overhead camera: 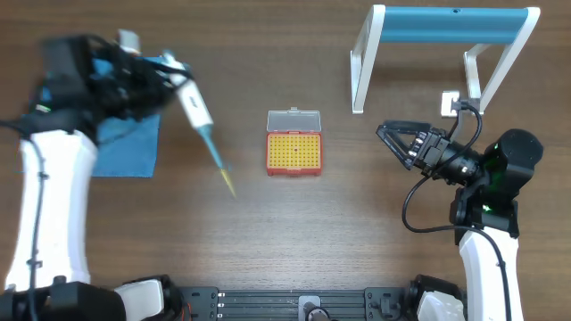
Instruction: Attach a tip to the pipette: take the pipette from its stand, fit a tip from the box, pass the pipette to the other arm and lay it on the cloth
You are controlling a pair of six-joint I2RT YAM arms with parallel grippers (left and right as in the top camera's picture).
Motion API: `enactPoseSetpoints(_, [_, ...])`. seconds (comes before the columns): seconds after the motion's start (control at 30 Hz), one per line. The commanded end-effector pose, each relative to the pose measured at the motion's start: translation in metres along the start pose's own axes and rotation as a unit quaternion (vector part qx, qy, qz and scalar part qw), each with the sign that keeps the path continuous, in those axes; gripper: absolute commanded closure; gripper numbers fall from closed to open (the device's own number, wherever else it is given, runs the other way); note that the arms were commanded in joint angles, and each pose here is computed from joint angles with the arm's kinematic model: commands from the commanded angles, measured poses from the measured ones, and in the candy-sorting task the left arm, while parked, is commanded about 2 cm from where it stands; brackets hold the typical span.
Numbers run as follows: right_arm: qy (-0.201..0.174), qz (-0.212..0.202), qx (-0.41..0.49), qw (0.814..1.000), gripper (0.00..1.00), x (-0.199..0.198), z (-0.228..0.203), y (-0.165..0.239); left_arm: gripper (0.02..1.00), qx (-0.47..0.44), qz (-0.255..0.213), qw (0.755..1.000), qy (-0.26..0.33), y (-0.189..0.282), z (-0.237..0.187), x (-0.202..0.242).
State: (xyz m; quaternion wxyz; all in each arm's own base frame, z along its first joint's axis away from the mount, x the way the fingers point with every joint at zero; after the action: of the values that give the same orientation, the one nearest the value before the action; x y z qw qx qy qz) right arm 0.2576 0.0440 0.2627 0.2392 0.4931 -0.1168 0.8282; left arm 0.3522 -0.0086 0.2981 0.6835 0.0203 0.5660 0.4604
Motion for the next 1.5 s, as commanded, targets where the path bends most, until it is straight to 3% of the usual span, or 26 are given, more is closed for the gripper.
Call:
enactPoseSetpoints(0.03, [0.034, -0.061, -0.042, 0.997, 0.209, -0.016, 0.009, 0.003, 0.991, -0.028, 0.078, 0.995, -0.056, 0.047, 0.063, 0.025])
enactPoseSetpoints(0.07, [0.028, -0.077, -0.05, 0.995, 0.209, -0.021, 0.009, 0.004, 0.993, -0.02, 0.099, 0.994, -0.048, 0.051, 0.071, 0.033])
enactPoseSetpoints(0.17, [-0.019, -0.186, -0.096, 0.978, 0.209, -0.055, 0.009, 0.013, 0.993, 0.016, 0.203, 0.977, -0.057, 0.061, 0.093, 0.062])
enactPoseSetpoints(0.23, [-0.079, -0.312, -0.139, 0.936, 0.209, -0.09, 0.004, 0.031, 0.993, 0.042, 0.305, 0.948, -0.082, 0.069, 0.111, 0.087])
enactPoseSetpoints(0.27, [-0.097, -0.357, -0.151, 0.917, 0.209, -0.101, 0.0, 0.04, 0.991, 0.048, 0.337, 0.936, -0.089, 0.071, 0.118, 0.096])
enactPoseSetpoints(0.37, [-0.126, -0.418, -0.156, 0.886, 0.209, -0.115, -0.011, 0.053, 0.993, 0.054, 0.383, 0.915, -0.112, 0.072, 0.137, 0.115])
enactPoseSetpoints(0.6, [-0.155, -0.41, -0.165, 0.884, 0.209, -0.114, -0.013, 0.05, 0.991, 0.122, 0.428, 0.875, -0.19, 0.035, 0.157, 0.18])
enactPoseSetpoints(0.87, [-0.15, -0.398, -0.133, 0.895, 0.207, -0.109, -0.022, 0.03, 0.991, 0.169, 0.423, 0.863, -0.217, -0.029, 0.163, 0.253])
enactPoseSetpoints(1.1, [-0.159, -0.394, -0.13, 0.896, 0.207, -0.107, -0.024, 0.026, 0.991, 0.22, 0.409, 0.854, -0.235, -0.067, 0.148, 0.275])
enactPoseSetpoints(1.5, [-0.163, -0.392, -0.13, 0.896, 0.207, -0.107, -0.024, 0.025, 0.991, 0.224, 0.423, 0.847, -0.231, -0.071, 0.147, 0.288])
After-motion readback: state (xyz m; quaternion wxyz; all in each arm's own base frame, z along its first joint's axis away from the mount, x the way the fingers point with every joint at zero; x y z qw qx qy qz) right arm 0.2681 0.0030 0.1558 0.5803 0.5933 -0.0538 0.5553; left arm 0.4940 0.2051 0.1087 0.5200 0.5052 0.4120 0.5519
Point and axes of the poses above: each gripper's point midway between its finger pads, its own y axis back along the fingers, its own x axis along the line the jaws close on, z = x × y, the point moved 5 cm from there along y, back along the fingers, and after that the axes turned 6 degrees about -y, right-handed, at the moved point
